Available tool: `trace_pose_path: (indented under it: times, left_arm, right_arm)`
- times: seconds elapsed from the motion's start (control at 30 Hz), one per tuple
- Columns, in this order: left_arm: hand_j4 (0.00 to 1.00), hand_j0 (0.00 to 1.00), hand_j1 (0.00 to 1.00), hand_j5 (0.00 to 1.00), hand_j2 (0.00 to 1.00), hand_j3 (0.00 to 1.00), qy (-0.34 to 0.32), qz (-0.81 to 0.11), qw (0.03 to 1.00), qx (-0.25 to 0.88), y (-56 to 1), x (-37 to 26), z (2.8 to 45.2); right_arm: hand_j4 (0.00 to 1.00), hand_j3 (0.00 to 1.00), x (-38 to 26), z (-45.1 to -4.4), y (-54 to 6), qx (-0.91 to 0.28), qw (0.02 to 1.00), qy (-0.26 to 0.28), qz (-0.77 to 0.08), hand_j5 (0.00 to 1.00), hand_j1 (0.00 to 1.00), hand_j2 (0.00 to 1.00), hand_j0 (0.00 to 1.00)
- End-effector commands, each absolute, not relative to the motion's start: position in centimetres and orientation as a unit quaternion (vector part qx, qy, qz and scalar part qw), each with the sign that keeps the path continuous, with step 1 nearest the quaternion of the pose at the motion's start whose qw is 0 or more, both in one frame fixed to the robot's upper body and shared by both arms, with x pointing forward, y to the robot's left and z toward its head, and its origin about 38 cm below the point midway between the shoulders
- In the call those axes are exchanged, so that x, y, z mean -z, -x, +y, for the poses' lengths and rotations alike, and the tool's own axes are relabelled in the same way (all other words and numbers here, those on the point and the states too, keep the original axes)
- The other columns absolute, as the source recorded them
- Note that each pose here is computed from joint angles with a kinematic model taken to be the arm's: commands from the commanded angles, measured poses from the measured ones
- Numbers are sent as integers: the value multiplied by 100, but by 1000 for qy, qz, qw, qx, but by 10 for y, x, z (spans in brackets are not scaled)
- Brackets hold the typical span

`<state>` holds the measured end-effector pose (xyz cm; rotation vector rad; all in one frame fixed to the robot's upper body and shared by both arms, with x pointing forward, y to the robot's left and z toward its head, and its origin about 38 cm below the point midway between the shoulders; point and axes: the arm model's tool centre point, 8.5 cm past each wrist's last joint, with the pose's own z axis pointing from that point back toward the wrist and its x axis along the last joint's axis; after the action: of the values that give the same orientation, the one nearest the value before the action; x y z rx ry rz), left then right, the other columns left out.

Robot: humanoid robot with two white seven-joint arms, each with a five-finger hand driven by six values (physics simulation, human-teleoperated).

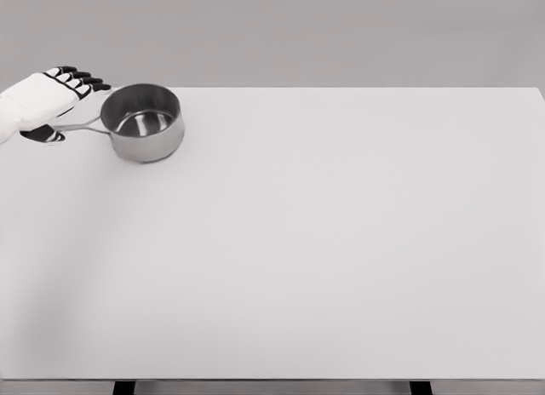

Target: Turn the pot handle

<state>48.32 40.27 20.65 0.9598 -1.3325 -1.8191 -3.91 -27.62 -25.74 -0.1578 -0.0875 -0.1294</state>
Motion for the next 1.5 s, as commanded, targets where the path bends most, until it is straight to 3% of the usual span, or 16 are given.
trace_pose_path:
  times: [0.0, 0.87, 1.47]
  left_arm:
    - [100, 100, 100, 100, 100, 100, -366, -502, 349, 702, -486, -195, 403]
    - [100, 100, 100, 100, 100, 100, -392, -487, 373, 686, -503, -211, 428]
    - [100, 100, 100, 100, 100, 100, -382, -493, 370, 689, -504, -203, 416]
  right_arm:
    - [100, 100, 257, -276, 39, 65, 994, 79, -44, 100, 100, 100, 100]
    - [100, 100, 257, -276, 39, 65, 994, 79, -44, 100, 100, 100, 100]
    - [100, 100, 257, -276, 39, 65, 994, 79, -44, 100, 100, 100, 100]
